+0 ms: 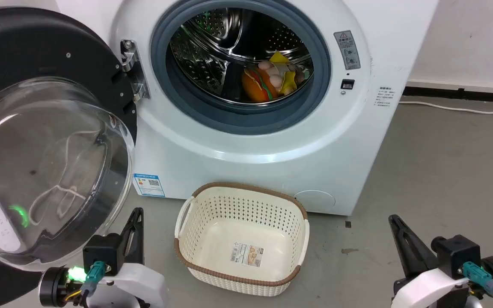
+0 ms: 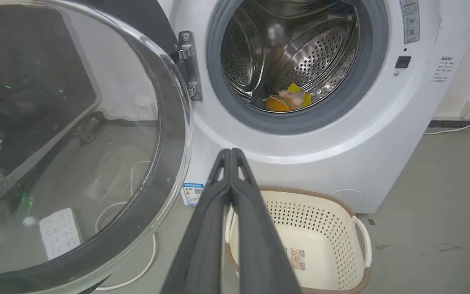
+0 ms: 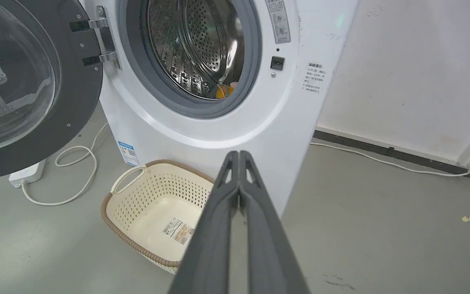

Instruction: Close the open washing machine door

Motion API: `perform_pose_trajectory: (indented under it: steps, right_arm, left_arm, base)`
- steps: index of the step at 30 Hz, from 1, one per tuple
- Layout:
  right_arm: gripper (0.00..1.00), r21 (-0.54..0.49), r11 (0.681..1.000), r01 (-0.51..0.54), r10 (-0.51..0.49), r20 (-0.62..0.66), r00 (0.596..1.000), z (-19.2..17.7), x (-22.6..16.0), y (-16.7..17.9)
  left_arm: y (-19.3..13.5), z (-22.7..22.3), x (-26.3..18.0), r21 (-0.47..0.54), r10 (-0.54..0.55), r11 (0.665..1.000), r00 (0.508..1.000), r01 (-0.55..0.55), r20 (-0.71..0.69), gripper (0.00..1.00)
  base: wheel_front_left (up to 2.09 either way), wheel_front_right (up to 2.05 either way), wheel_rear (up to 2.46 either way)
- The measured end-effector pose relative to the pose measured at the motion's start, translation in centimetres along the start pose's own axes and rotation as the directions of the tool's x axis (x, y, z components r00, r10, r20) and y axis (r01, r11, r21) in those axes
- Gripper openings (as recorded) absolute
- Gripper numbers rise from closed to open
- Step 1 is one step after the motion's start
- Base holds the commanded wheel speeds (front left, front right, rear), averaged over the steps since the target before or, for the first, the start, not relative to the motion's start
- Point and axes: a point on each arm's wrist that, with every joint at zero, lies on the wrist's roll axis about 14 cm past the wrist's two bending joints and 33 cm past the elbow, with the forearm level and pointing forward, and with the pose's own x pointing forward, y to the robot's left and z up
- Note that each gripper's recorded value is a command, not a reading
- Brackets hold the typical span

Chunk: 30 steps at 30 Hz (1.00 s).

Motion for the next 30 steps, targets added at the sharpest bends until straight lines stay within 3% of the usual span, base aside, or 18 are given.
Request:
perform_pose_trajectory:
  steps: [30]
  right_arm:
    - [0.00, 0.000, 1.000, 0.000, 0.000, 0.000, 1.000, 0.00, 0.00, -0.01]
  left_arm:
    - [-0.02, 0.00, 0.00, 0.000, -0.001, 1.000, 1.000, 0.001, 0.000, 0.00]
  base:
    - [0.00, 0.00, 0.00]
